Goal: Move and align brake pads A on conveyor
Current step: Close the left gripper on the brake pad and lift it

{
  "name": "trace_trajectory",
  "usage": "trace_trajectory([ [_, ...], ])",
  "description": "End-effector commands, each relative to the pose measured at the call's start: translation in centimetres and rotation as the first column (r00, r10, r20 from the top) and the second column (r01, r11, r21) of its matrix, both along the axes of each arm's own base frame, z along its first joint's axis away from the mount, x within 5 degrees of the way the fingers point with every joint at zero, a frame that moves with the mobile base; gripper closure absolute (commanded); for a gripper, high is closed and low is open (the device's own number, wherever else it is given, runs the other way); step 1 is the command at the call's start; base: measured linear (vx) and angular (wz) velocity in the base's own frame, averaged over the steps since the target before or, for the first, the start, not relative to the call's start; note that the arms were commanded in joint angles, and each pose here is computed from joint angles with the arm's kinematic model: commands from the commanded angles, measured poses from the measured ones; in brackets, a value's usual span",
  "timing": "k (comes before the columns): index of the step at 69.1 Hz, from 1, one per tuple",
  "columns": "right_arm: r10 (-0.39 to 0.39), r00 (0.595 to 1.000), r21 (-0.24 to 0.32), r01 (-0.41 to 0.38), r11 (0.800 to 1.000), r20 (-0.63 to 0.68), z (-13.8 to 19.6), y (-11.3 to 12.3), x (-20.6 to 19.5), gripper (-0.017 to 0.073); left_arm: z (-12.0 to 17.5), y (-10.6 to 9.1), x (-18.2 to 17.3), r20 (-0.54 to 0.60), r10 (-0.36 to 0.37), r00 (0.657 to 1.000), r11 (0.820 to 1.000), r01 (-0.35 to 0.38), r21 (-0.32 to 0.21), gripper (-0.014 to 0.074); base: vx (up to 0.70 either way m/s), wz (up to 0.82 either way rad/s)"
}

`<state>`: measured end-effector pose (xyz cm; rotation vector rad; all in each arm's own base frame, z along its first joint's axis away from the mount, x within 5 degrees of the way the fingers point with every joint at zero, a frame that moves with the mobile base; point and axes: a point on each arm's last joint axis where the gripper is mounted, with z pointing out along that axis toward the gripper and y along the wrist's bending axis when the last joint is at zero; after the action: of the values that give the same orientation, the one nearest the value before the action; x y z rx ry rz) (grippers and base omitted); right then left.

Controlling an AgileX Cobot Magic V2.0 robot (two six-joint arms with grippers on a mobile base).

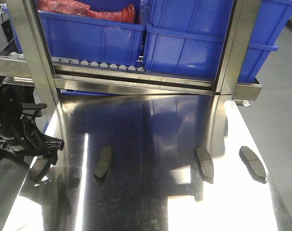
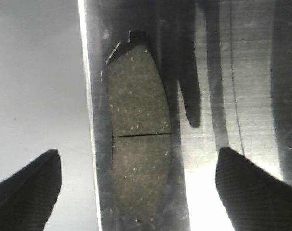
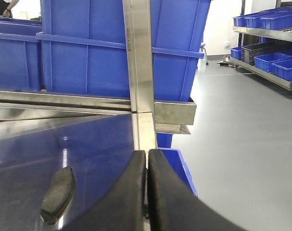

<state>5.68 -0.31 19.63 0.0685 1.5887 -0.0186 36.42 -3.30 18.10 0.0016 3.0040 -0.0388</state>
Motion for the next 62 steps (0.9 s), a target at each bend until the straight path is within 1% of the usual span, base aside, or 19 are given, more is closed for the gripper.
trace_trajectory([
  [1,-0.006,0.997,-0.009,0.007,1.000,0.075,0.5,0.0,-0.1,0.0560,2.2,-0.3,0.4,0.085,0.009,0.996,1.000,-0.008,-0.018,0.0004,0.00,0.00],
  [10,-0.006,0.997,-0.009,0.007,1.000,0.075,0.5,0.0,-0.1,0.0560,2.2,-0.3,0.5,0.094,0.009,0.996,1.000,-0.008,-0.018,0.0008,0.00,0.00],
  [21,-0.006,0.997,-0.009,0.007,1.000,0.075,0.5,0.0,-0.1,0.0560,1.6,-0.3,0.6,0.075,0.009,0.997,1.000,-0.008,-0.016,0.0008,0.00,0.00],
  [53,-0.006,0.997,-0.009,0.007,1.000,0.075,0.5,0.0,-0.1,0.0560,1.2,-0.4,0.6,0.062,0.004,0.998,1.000,-0.003,-0.014,0.0008,0.00,0.00],
  [62,-0.006,0.997,-0.009,0.007,1.000,0.075,0.5,0.0,-0.1,0.0560,0.9,-0.4,0.6,0.049,0.004,0.999,1.000,-0.003,-0.013,0.0037,0.00,0.00],
])
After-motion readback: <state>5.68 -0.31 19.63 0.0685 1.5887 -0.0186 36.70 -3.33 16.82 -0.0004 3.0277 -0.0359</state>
